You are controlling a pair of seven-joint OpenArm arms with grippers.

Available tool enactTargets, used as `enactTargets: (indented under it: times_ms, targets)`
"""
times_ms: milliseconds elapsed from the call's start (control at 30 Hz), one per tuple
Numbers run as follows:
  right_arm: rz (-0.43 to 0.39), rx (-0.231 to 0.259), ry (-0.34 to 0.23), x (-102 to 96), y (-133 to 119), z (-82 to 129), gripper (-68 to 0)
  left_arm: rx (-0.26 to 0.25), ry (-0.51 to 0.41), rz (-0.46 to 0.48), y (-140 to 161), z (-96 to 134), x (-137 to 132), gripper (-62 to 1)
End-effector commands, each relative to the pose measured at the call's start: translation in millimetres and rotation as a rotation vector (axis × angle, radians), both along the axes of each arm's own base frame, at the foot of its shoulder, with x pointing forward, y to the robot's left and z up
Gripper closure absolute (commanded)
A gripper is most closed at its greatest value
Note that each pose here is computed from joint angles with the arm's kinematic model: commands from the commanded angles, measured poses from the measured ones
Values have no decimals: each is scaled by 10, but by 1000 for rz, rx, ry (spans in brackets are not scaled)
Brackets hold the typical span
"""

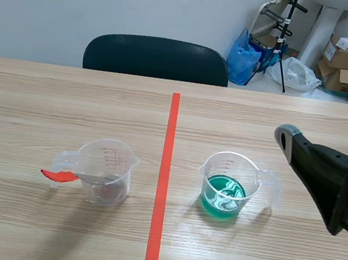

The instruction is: Do the redox reaction experiment

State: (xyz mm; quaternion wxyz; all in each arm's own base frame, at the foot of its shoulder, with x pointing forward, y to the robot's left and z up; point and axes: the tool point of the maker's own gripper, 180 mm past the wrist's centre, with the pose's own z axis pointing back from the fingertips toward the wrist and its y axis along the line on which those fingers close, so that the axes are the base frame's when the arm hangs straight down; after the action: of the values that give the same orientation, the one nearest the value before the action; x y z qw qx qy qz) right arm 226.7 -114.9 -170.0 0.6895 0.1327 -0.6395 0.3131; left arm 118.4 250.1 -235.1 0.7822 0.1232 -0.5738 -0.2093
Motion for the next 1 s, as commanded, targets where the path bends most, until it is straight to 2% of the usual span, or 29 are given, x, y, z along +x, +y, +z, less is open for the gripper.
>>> enactTargets:
  times_ms: [0, 133, 433, 600, 967]
  targets:
    - [1, 11, -33, 26, -11, 90, -679, -30, -10, -7, -35, 34, 7, -615]
    - [0, 9, -30, 26, -13, 85, -679, -125, -6, -22, -127, 33, -7, -615]
    - [1, 9, -30, 26, -12, 84, -679, -188, -5, -86, -345, -25, 68, -615]
    - [8, 9, -28, 18, -1, 80, -679, -209, -6, -103, -445, -61, 90, -615]
    - [8, 10, -29, 17, -1, 82, -679, -210, -6, -104, -447, -61, 89, -615]
